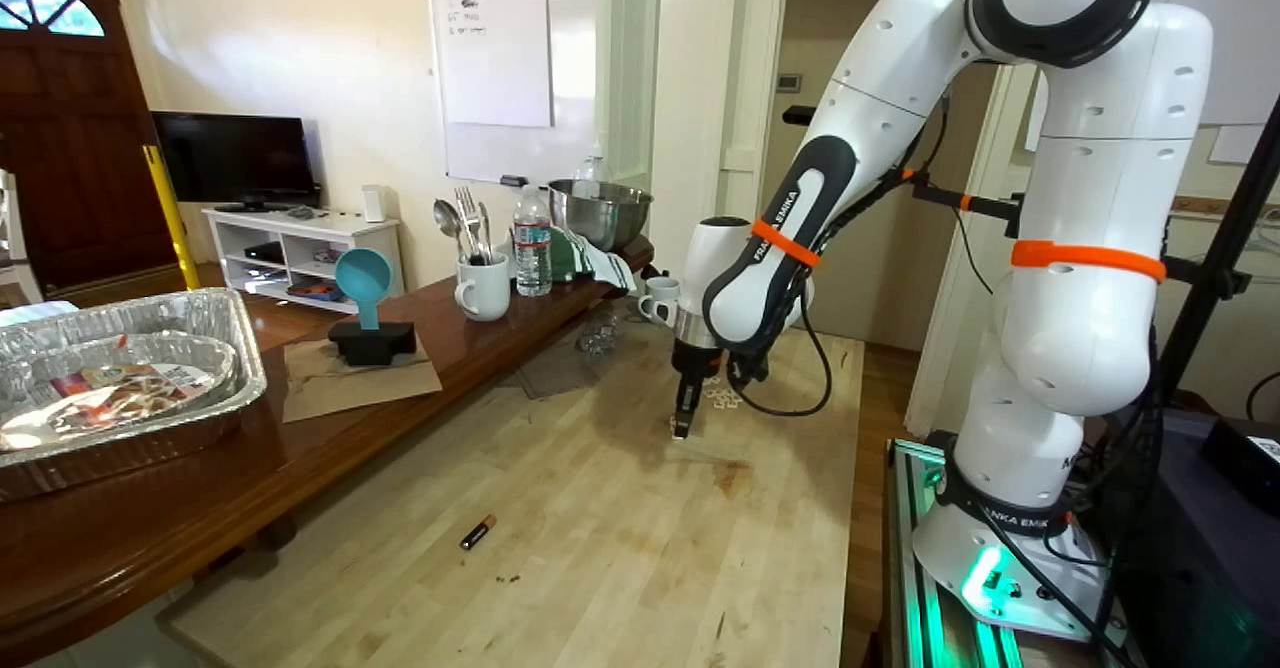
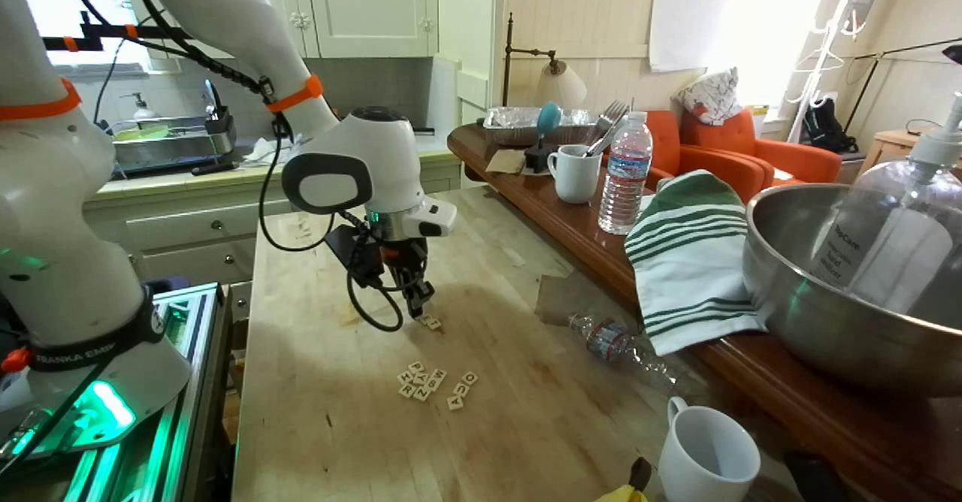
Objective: Replace the letter W with L on the pile of letters on the left to spell the word LET
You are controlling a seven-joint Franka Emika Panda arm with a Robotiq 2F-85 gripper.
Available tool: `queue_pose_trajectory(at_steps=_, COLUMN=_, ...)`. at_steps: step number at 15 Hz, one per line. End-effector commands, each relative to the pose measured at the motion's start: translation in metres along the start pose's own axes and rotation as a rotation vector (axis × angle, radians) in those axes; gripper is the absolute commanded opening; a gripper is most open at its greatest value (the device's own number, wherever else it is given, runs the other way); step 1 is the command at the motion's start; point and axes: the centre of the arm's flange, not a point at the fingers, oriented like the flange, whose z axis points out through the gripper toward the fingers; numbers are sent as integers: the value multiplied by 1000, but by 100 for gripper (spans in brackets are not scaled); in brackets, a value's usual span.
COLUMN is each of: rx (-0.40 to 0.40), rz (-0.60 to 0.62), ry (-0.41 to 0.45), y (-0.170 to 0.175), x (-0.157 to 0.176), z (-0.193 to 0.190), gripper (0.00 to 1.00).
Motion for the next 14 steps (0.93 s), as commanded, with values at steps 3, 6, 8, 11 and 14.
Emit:
queue_pose_trajectory(at_steps=3, rx=1, rz=34, ry=18, y=-10, x=-33, z=1, gripper=0)
queue_pose_trajectory(at_steps=6, rx=1, rz=33, ry=16, y=-9, x=-33, z=2, gripper=0)
queue_pose_trajectory(at_steps=8, rx=1, rz=32, ry=15, y=-9, x=-32, z=3, gripper=0)
queue_pose_trajectory(at_steps=11, rx=0, rz=32, ry=14, y=-9, x=-30, z=5, gripper=0)
queue_pose_trajectory(at_steps=14, rx=-2, rz=32, ry=15, y=-8, x=-30, z=5, gripper=0)
